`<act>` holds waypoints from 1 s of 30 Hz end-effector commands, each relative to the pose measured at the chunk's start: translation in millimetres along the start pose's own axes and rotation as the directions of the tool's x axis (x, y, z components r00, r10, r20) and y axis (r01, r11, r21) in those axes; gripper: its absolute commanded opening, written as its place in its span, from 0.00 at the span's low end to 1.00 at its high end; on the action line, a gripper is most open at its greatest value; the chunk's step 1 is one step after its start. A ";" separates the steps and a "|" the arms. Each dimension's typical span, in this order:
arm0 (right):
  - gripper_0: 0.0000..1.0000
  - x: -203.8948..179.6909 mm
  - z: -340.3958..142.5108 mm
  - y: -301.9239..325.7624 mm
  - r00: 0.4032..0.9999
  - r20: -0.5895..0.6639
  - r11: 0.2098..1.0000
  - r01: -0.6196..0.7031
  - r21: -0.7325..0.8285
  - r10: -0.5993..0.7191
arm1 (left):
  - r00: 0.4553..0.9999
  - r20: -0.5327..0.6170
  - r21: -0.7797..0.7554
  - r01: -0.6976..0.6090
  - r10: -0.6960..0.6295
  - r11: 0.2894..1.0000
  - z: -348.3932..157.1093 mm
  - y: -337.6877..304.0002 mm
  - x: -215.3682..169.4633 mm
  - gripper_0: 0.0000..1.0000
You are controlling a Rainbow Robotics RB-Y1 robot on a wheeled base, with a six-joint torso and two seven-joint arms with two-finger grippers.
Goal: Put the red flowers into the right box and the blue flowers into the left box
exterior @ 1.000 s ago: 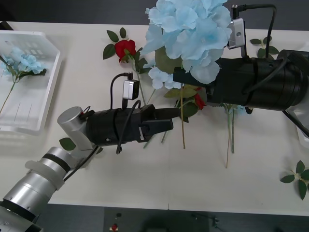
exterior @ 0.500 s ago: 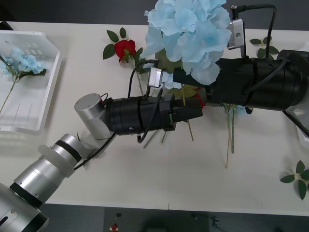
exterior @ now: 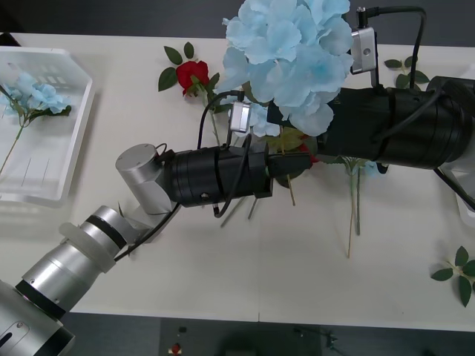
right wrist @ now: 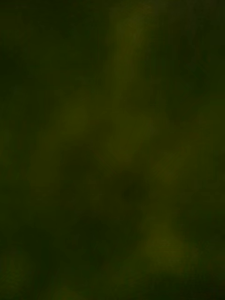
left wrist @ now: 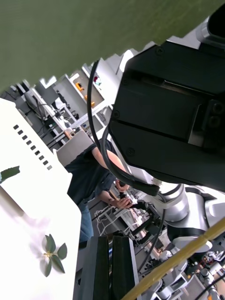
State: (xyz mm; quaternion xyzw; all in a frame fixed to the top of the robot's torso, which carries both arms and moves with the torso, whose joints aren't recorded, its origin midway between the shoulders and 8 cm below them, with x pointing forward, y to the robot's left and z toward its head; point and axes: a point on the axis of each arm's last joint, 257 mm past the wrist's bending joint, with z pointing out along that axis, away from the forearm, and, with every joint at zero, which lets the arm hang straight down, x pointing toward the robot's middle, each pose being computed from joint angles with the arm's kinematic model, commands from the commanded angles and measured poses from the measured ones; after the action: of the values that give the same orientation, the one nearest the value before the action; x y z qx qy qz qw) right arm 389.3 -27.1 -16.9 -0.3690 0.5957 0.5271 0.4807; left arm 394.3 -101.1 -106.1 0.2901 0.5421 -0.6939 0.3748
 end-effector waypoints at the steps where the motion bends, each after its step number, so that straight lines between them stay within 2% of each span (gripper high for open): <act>1: 0.60 -9.4 9.1 15.2 0.998 0.003 0.997 0.061 -0.039 -0.061 | 0.999 0.012 -0.001 -0.035 0.035 0.999 4.3 -3.5 -16.9 0.00; 2: 0.85 -10.4 8.8 15.5 0.998 0.005 0.998 0.058 -0.040 -0.058 | 0.999 0.016 -0.002 -0.036 0.036 0.999 3.2 -3.3 -18.8 0.00; 3: 1.00 -10.4 8.8 15.7 0.999 0.006 0.998 0.054 -0.040 -0.054 | 0.999 0.020 -0.006 -0.037 0.038 0.999 0.6 -2.2 -21.4 0.00; 9: 1.00 -11.0 8.5 15.5 0.999 0.006 0.998 0.040 -0.040 -0.040 | 0.996 0.075 -0.045 -0.043 0.046 0.998 -26.2 6.4 -48.4 0.00; 12: 1.00 -11.1 8.8 15.7 0.999 0.007 0.999 0.035 -0.040 -0.035 | 0.991 0.120 -0.096 -0.054 0.065 0.994 -58.7 15.6 -73.3 0.00; 15: 1.00 -10.7 8.8 15.4 1.000 0.006 0.999 0.028 -0.039 -0.028 | 0.980 0.159 -0.181 -0.089 0.119 0.980 -104.2 26.4 -107.2 0.00; 18: 1.00 -10.7 8.8 15.4 1.000 0.006 0.999 0.024 -0.039 -0.024 | 0.959 0.161 -0.326 -0.174 0.235 0.929 -172.3 37.8 -157.1 0.00; 21: 1.00 -11.3 8.5 15.2 1.000 0.006 0.999 0.017 -0.039 -0.017 | 0.929 0.089 -0.497 -0.270 0.358 0.825 -248.5 46.4 -202.8 0.00; 23: 1.00 -10.8 7.6 14.5 1.000 0.002 0.999 0.009 -0.036 -0.009 | 0.908 0.009 -0.629 -0.321 0.419 0.708 -314.7 51.3 -234.6 0.00; 24: 1.00 -11.0 7.3 14.0 1.000 0.002 0.999 0.008 -0.034 -0.008 | 0.903 -0.019 -0.656 -0.335 0.429 0.677 -328.7 51.9 -240.1 0.00; 26: 1.00 -10.5 5.2 11.8 1.000 -0.004 1.000 -0.001 -0.026 0.001 | 0.889 -0.126 -0.747 -0.378 0.441 0.548 -384.0 54.4 -257.7 0.00; 27: 1.00 -10.9 4.6 10.9 1.000 -0.004 1.000 -0.005 -0.022 0.005 | 0.886 -0.154 -0.764 -0.388 0.437 0.516 -396.8 55.2 -260.2 0.00; 28: 1.00 -10.8 1.3 7.0 1.000 -0.011 1.000 -0.020 -0.007 0.020 | 0.879 -0.215 -0.805 -0.406 0.424 0.433 -430.6 55.9 -267.5 0.00; 29: 1.00 -10.4 0.3 6.0 0.999 -0.016 0.999 -0.032 -0.003 0.032 | 0.877 -0.234 -0.818 -0.410 0.420 0.403 -443.8 54.5 -270.9 0.00; 30: 1.00 -12.2 -2.6 2.9 0.998 -0.025 0.999 -0.052 0.011 0.052 | 0.872 -0.271 -0.841 -0.421 0.408 0.339 -469.1 52.0 -277.8 0.00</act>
State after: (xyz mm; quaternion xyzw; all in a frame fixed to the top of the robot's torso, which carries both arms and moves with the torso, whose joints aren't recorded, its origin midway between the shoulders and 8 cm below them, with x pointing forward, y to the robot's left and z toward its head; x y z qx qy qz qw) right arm 390.1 -28.4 -17.6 -0.3625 0.6016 0.5305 0.4746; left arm 586.8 365.6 -26.9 0.1842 0.7093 -0.2488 0.6333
